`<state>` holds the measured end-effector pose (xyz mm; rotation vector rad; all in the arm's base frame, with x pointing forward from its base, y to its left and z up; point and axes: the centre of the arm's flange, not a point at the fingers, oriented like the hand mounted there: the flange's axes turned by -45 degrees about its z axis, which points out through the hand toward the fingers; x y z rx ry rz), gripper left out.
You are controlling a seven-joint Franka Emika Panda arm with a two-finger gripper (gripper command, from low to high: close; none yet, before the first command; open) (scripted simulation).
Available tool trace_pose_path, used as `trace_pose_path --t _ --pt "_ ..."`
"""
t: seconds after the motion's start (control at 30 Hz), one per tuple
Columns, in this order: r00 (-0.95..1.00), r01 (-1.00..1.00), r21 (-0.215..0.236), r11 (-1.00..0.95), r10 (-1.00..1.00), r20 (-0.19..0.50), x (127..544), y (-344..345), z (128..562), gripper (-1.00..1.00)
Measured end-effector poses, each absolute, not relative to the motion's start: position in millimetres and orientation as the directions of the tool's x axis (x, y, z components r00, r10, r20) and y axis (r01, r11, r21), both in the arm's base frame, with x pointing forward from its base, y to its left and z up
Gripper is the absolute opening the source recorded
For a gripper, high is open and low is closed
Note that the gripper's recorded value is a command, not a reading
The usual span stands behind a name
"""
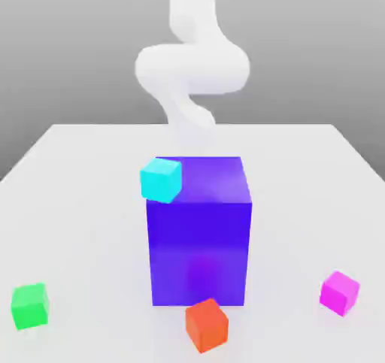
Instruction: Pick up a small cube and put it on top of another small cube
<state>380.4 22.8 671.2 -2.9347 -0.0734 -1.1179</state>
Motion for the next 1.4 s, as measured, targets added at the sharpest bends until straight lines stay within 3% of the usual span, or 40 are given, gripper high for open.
trace_pose_path --t 0.2,0.4,0.6,0.8,1.0,1.03,1.23,1.4 --pt "0.831 0.194 0.065 -0.979 0.199 0.52 439 86 563 0.0" --pt "0.86 0.354 0.084 -0.932 0.359 0.363 458 151 446 0.0" --pt "0.828 0.523 0.068 -0.85 0.525 0.198 437 215 328 0.0" --pt "0.753 0.657 0.016 -0.754 0.657 0.035 386 257 216 0.0" --pt "0.732 0.682 -0.001 -0.732 0.682 0.001 372 264 137 0.0" --pt "0.731 0.682 -0.001 -0.731 0.682 0.001 371 264 130 -1.0" --pt "0.731 0.682 0.0 -0.731 0.682 0.001 371 264 126 -1.0" --pt "0.731 0.682 -0.001 -0.731 0.682 0.001 372 264 171 -1.0"
